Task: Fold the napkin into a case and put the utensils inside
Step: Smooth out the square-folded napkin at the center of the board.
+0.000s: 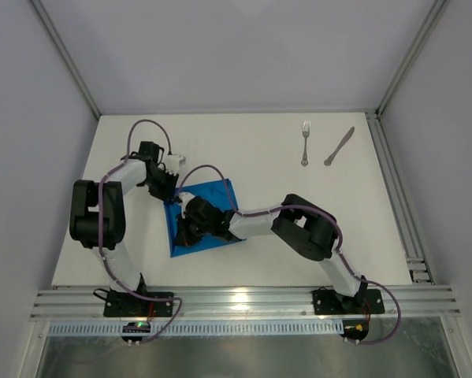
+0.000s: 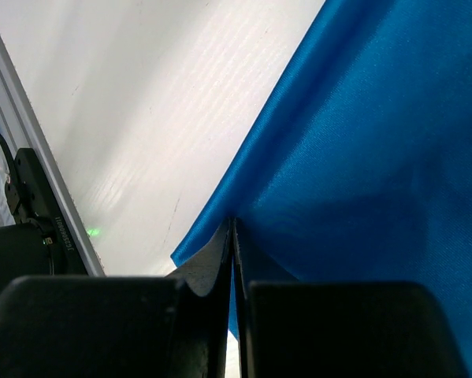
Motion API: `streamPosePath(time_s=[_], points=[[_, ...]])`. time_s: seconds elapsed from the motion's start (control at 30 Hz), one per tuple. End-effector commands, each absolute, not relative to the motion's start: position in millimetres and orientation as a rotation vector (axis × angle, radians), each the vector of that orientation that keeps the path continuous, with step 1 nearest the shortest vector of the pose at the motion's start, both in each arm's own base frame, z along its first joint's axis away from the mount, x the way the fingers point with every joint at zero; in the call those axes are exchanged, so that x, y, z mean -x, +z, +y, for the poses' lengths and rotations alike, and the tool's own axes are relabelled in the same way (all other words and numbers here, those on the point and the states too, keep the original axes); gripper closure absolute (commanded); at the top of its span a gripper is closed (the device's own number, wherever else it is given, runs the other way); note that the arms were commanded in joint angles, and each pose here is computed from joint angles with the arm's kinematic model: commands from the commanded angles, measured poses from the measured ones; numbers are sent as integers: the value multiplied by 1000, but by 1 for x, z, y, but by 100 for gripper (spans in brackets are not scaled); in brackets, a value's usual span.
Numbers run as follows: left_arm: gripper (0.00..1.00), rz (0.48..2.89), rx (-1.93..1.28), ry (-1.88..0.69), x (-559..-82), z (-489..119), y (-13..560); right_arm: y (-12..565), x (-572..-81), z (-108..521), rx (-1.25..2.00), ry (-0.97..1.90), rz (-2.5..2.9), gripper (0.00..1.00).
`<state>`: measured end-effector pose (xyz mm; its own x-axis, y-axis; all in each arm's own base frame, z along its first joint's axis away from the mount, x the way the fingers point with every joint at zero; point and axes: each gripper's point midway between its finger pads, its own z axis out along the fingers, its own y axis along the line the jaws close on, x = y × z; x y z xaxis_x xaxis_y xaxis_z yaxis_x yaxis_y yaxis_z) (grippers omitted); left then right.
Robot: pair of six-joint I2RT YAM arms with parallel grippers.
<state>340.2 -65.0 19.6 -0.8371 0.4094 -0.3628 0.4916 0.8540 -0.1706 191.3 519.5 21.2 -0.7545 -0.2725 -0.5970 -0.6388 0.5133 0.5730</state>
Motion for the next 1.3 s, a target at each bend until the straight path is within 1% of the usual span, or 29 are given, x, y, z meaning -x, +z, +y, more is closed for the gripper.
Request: streamPosePath(time_s=[0.0, 0.1, 0.27, 0.37, 0.47, 0.63, 0.7, 0.8, 0.87, 0.93, 1.03, 1.13, 1.27], points=[[84, 2661, -598, -373, -370, -63, 29, -10, -176, 483, 834, 994, 2450, 96], [84, 2653, -568, -340, -384, -57, 30, -14, -173, 478, 858, 976, 2460, 96], [84, 2678, -546, -315, -397, -44, 18, -14, -173, 475, 841, 975, 2465, 96], [84, 2667, -554, -324, -404, -42, 20, -14, -173, 476, 828, 973, 2465, 96], [84, 2607, -567, -378, -411, -50, 45, -12, -175, 477, 820, 984, 2460, 96], [80, 2490, -581, -404, -417, -58, 94, -8, -176, 479, 807, 993, 2451, 96], [79, 2462, -599, -443, -412, -64, 111, -11, -176, 478, 802, 995, 2458, 96], [80, 2466, -616, -453, -398, -65, 120, -11, -176, 479, 792, 1007, 2457, 96], [83, 2478, -647, -461, -385, -64, 117, -7, -178, 482, 788, 1009, 2447, 96], [85, 2521, -674, -496, -357, -66, 105, -5, -179, 482, 787, 1003, 2438, 96], [87, 2598, -710, -457, -331, -56, 75, -3, -181, 482, 787, 1003, 2431, 96], [87, 2642, -716, -412, -330, -49, 52, -5, -182, 481, 784, 1003, 2435, 96], [87, 2644, -686, -381, -349, -46, 40, -5, -181, 480, 789, 1004, 2438, 96]])
